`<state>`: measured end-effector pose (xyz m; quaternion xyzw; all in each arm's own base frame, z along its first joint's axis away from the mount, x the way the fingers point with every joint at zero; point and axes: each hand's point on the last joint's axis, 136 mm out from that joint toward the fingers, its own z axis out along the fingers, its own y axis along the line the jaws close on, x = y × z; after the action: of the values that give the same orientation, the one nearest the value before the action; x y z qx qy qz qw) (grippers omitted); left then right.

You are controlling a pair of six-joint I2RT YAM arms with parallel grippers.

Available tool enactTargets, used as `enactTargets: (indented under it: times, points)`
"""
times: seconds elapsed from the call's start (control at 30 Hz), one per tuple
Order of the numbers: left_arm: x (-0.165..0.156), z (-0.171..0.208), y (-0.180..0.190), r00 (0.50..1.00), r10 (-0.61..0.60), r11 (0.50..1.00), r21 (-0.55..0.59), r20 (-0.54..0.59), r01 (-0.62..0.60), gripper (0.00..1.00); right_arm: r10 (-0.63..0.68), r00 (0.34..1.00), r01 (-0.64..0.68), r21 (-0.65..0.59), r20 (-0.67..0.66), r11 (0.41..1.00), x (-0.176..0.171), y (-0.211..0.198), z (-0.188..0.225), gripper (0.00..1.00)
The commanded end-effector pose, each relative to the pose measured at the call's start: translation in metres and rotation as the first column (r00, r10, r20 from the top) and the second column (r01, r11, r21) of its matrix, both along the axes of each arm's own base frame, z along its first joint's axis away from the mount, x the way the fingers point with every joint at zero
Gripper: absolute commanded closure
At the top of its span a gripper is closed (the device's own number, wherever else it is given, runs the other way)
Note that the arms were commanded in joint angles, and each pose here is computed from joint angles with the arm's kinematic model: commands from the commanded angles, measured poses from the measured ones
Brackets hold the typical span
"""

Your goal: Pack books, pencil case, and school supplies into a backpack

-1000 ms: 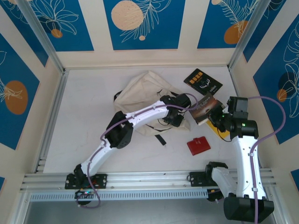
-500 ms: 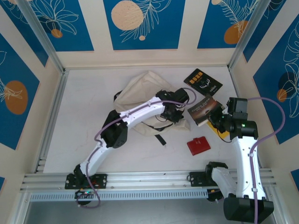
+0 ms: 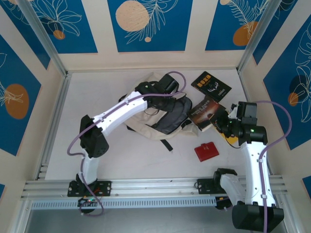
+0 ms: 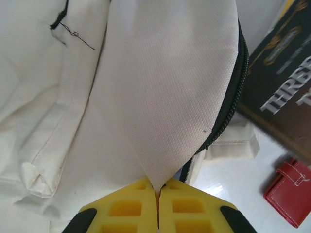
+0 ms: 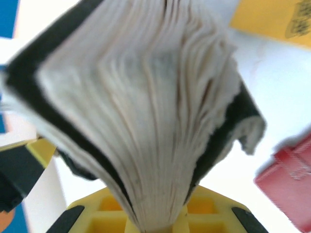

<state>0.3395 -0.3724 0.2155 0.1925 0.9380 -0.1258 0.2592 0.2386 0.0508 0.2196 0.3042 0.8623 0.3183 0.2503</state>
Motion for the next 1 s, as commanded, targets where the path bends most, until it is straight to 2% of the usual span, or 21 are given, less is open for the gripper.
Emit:
enactTargets:
  times: [0.0, 0.1, 0.37, 0.6, 0.97]
  points:
    - [0.001, 0.038, 0.003, 0.994, -0.017, 0.998, -0.052, 0.104, 0.023, 0.93, 0.184, 0.971, -0.208, 0.161, 0.156, 0.965, 0.008, 0.039, 0.027, 0.99]
    - [-0.001, 0.055, 0.006, 0.990, -0.018, 0.996, -0.080, 0.137, 0.029, 0.94, 0.240, 0.957, -0.273, 0.226, 0.162, 0.935, 0.013, 0.055, 0.024, 1.00]
    - [-0.011, 0.080, 0.015, 0.984, -0.013, 0.989, -0.143, 0.178, 0.040, 0.94, 0.330, 0.928, -0.366, 0.254, 0.172, 0.895, 0.036, 0.094, 0.009, 0.99]
    - [-0.014, 0.079, 0.013, 0.986, -0.023, 0.986, -0.158, 0.162, 0.049, 0.94, 0.331, 0.937, -0.349, 0.290, 0.112, 0.891, 0.061, 0.118, -0.018, 1.00]
    - [-0.017, 0.077, 0.012, 0.989, -0.025, 0.984, -0.168, 0.147, 0.050, 0.94, 0.312, 0.939, -0.342, 0.327, 0.143, 0.881, 0.106, 0.146, -0.050, 0.99]
